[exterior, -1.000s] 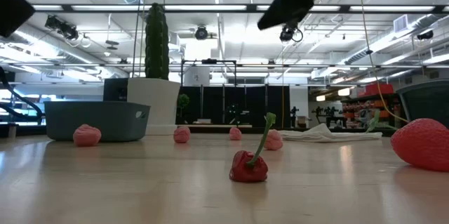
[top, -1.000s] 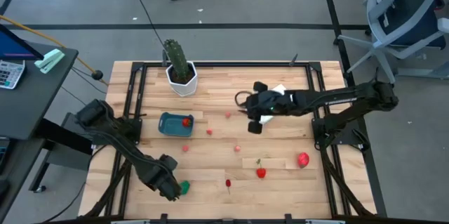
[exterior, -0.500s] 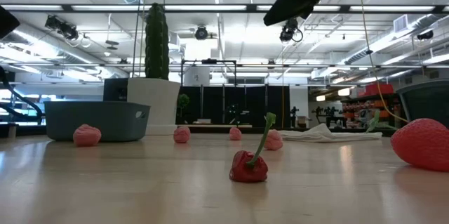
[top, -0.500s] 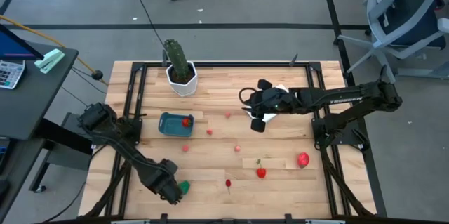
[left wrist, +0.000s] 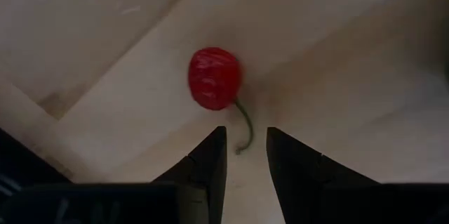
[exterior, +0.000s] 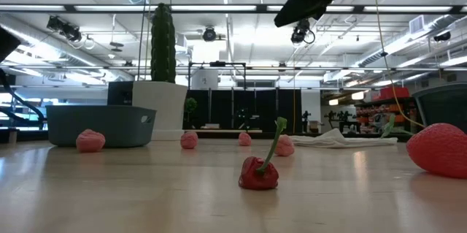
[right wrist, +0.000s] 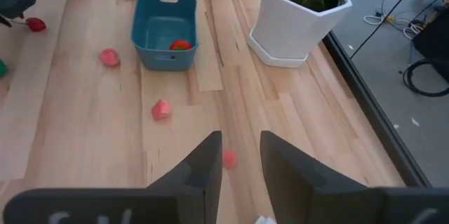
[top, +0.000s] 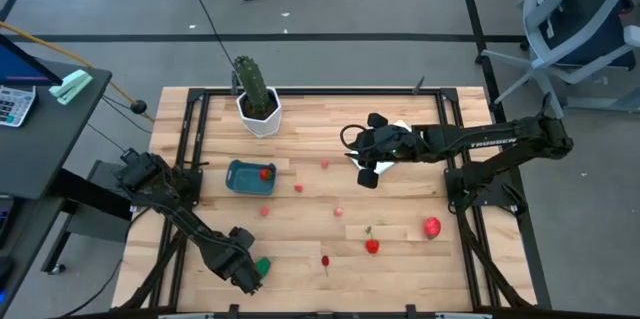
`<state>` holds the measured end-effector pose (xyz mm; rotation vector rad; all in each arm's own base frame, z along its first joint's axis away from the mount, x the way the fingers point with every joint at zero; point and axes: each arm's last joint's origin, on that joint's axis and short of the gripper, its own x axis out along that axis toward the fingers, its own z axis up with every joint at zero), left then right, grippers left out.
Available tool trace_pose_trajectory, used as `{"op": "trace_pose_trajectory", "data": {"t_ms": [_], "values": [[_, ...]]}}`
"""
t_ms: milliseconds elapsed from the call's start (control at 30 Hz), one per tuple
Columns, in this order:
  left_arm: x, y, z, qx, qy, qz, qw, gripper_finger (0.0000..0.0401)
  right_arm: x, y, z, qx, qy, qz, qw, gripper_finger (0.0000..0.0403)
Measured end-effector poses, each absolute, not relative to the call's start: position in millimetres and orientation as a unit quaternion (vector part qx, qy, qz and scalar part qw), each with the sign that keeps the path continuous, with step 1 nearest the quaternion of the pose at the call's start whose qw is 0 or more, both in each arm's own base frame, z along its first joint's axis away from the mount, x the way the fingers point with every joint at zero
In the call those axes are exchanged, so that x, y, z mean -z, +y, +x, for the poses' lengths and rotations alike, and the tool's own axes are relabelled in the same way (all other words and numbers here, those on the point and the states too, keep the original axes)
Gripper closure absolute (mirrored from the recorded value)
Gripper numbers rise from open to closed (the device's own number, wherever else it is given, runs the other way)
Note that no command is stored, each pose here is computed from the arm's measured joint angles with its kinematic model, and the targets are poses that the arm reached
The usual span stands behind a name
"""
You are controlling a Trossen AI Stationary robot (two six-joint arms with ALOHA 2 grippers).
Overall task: Pick and placing Produce into tupperware
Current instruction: Put the left red cherry into the blue bin
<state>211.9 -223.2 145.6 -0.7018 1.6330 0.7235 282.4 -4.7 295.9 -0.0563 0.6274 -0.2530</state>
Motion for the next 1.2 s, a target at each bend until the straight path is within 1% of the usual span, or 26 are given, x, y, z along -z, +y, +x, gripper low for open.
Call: {"op": "trace_pose_trajectory", "data": {"t_ms": [67,233,300,367,467,500,633,733,833,900,1000,1033,1100,1167,1200], "values": [[-141.2,-223.2,211.7,-0.316,0.7,-0.292,0.571,0.0293,-295.7,-4.8,282.3,0.124,0.309,-0.028,0.943,0.0297],[-139.2,-224.0,212.8,-0.301,0.706,-0.282,0.575,0.0294,-295.6,-4.8,282.3,0.124,0.309,-0.028,0.943,0.0298],[-139.2,-223.2,213.6,-0.301,0.706,-0.283,0.575,0.03,-295.6,-4.7,282.3,0.124,0.309,-0.028,0.943,0.0298],[-139.2,-222.6,214.6,-0.301,0.706,-0.284,0.575,0.0318,-295.6,-4.8,282.3,0.124,0.309,-0.027,0.943,0.0297],[-139.1,-222.9,215.4,-0.289,0.709,-0.279,0.58,0.0374,-295.6,-4.8,282.3,0.124,0.309,-0.027,0.943,0.0298],[-139.0,-222.9,215.4,-0.288,0.709,-0.278,0.58,0.0386,-295.6,-4.8,282.4,0.124,0.309,-0.028,0.943,0.0298],[-143.0,-222.6,218.4,-0.292,0.706,-0.279,0.581,0.0394,-295.5,-4.7,282.4,0.124,0.309,-0.028,0.943,0.0297],[-159.9,-225.0,230.8,-0.272,0.697,-0.272,0.606,0.0395,-295.5,-4.8,282.4,0.124,0.309,-0.028,0.943,0.0298],[-186.9,-217.9,240.1,-0.284,0.69,-0.217,0.629,0.0397,-295.6,-5.0,282.5,0.124,0.309,-0.03,0.943,0.0299],[-209.1,-208.8,245.8,-0.316,0.676,-0.173,0.643,0.0397,-295.7,-5.0,282.5,0.124,0.308,-0.03,0.943,0.03],[-238.1,-186.8,249.0,-0.394,0.643,-0.097,0.65,0.0398,-295.7,-5.0,282.5,0.124,0.308,-0.03,0.943,0.03],[-241.8,-180.2,254.3,-0.398,0.629,-0.095,0.661,0.0399,-295.7,-5.0,282.6,0.124,0.308,-0.03,0.943,0.03],[-246.1,-164.5,261.8,-0.372,0.615,-0.092,0.689,0.0399,-295.7,-5.1,282.6,0.124,0.308,-0.03,0.943,0.03],[-248.2,-144.0,270.1,-0.37,0.616,-0.089,0.69,0.0399,-295.7,-4.9,282.5,0.124,0.308,-0.029,0.943,0.03],[-245.8,-133.3,271.8,-0.38,0.625,-0.078,0.677,0.0399,-295.6,-4.9,282.6,0.124,0.308,-0.027,0.943,0.03]]}}
